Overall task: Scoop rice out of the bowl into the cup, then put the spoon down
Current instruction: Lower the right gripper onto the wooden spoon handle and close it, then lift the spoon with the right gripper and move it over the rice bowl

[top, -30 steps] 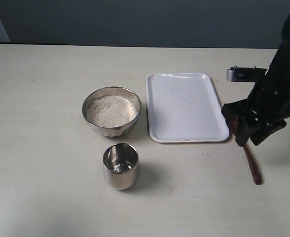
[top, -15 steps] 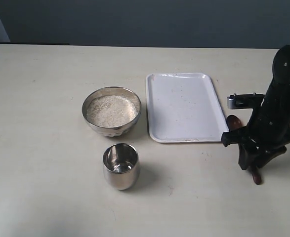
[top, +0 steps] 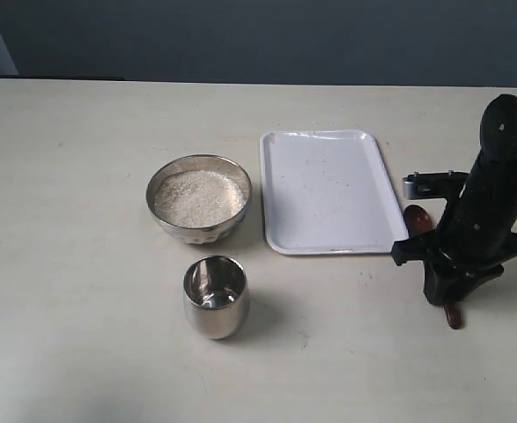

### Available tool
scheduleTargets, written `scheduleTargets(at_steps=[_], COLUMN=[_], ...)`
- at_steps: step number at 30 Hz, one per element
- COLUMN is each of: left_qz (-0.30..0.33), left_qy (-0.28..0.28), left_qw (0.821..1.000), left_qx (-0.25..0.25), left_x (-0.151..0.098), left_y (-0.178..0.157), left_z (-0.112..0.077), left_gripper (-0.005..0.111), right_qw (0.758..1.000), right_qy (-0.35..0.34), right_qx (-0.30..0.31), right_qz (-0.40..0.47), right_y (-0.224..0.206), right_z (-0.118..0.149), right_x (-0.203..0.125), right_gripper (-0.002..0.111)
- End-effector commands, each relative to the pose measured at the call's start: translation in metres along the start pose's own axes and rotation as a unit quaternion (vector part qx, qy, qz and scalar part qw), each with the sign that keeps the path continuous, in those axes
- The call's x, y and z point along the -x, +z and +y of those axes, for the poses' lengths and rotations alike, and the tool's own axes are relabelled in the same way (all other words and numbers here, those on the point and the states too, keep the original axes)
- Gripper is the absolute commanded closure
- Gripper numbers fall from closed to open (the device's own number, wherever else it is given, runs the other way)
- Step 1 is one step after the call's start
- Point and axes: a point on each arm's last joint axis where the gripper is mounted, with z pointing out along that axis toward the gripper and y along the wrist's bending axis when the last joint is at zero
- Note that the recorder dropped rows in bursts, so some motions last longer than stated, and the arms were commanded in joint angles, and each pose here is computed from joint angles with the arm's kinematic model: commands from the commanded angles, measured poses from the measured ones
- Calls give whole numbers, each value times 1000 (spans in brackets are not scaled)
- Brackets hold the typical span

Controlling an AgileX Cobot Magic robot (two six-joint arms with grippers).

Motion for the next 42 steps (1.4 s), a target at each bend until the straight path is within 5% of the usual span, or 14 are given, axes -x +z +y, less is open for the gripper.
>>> scheduleTargets(at_steps=[1, 10, 19, 28, 34, 37, 42], left_qz=[-11, -11, -11, -11, -11, -11, -11], left_qy=[-1, -1, -1, -1, -1, -1, -1], left_qw=[1000, 1000, 1000, 1000, 1000, 1000, 1000], left_qx=[0, 0, 0, 0, 0, 0, 0], left_x=[2, 2, 2, 2, 2, 2, 2], left_y=[-1, -1, -1, -1, -1, -1, -1], left_z=[0, 0, 0, 0, 0, 0, 0], left_gripper=[106, 106, 106, 106, 106, 106, 106], right_qw=[1000, 999, 994, 970, 905, 849, 714], right_qy=[-2, -7, -21, -148, -282, -375, -506], right_qx=[-4, -31, -78, -143, -286, -351, -469], right_qz=[4, 17, -77, -133, -141, -125, -118], right_y=[5, -8, -64, -133, -157, -152, -132], right_z=[-1, -5, -6, 19, 62, 95, 149], right_x=[0, -7, -14, 13, 37, 48, 70], right_gripper=[105, 108, 108, 108, 108, 108, 108])
